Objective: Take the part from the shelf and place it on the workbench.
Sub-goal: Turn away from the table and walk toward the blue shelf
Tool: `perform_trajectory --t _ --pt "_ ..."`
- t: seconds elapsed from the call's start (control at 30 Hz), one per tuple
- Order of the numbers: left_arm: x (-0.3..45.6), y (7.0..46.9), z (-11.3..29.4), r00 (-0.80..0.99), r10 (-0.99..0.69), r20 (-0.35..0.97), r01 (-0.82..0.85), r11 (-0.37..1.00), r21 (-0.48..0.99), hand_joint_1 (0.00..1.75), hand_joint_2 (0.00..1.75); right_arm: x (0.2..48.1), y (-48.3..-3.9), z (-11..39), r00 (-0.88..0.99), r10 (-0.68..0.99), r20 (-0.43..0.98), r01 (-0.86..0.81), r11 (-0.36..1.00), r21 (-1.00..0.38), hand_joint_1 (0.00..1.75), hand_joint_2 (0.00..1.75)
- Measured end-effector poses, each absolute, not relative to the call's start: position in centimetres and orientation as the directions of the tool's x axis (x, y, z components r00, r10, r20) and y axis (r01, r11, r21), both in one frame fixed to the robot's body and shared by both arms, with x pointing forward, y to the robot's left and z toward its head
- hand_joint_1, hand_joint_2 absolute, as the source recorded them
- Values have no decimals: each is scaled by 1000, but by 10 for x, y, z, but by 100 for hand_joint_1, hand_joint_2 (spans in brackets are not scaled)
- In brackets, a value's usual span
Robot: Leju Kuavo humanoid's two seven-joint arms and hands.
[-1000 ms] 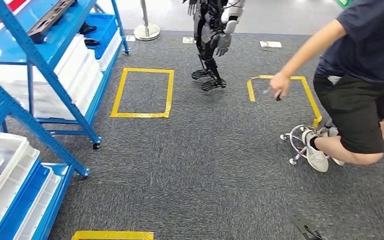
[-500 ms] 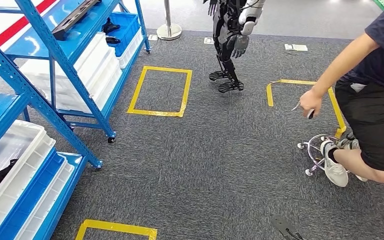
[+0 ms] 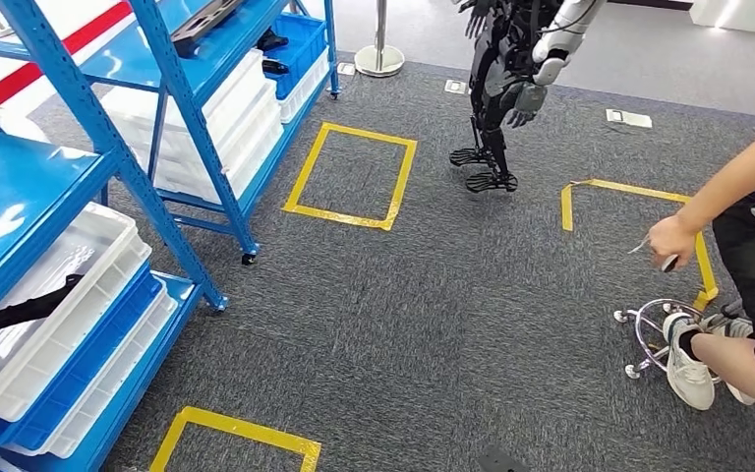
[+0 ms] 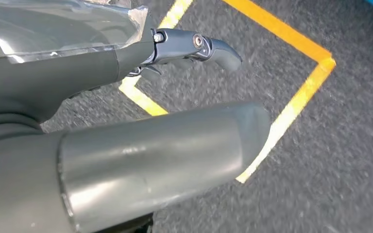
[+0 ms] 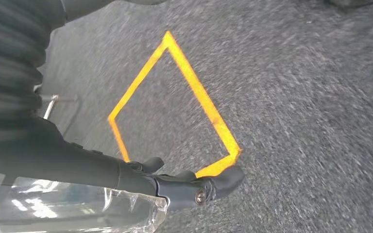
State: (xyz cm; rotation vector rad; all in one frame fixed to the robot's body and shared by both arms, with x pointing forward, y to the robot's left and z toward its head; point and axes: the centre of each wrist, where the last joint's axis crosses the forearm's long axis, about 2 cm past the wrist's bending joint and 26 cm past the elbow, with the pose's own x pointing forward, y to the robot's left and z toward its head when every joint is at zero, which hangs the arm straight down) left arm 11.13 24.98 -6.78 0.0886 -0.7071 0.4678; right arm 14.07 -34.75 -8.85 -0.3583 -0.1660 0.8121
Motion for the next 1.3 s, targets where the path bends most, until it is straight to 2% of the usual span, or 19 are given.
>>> perform_trajectory --t 0.53,1.3 --pt "130 231 -68 703 284 652 -319 945 -69 0 0 92 -327 -103 723 691 7 -652 686 -321 0 175" --pt "130 234 -68 721 276 636 -329 944 -36 0 0 86 -336 -103 741 671 -13 -634 693 -342 0 175"
